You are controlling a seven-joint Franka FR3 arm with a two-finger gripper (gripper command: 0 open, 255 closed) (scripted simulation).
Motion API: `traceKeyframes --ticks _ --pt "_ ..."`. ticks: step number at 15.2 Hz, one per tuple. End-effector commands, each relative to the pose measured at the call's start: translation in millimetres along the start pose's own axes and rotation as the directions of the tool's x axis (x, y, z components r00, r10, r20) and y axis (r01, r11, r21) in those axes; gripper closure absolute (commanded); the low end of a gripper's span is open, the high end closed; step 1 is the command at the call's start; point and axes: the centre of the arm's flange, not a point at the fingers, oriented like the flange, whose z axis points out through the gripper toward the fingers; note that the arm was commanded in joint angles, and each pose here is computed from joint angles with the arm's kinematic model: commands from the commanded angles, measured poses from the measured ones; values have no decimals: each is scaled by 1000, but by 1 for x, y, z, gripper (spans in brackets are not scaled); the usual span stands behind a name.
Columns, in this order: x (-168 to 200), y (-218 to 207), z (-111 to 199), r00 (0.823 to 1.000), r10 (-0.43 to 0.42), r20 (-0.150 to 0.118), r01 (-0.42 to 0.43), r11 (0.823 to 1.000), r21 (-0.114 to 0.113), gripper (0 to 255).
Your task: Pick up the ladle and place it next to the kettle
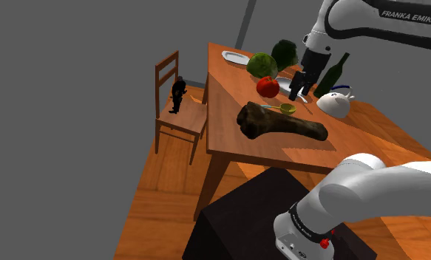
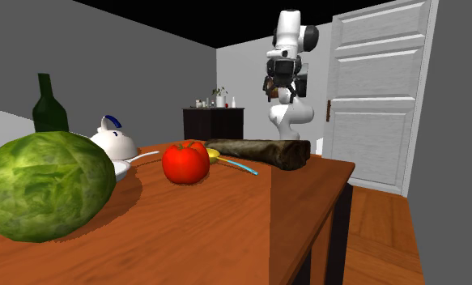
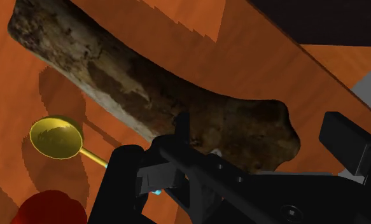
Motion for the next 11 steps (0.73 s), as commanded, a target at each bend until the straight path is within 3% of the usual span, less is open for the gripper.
traceKeyframes --ticks 1,6,11 --pt "3 25 13 997 -73 2 73 997 8 0" --pt "24 83 44 971 -238 4 237 971 31 0" --pt "54 136 76 918 -396 3 395 917 54 0"
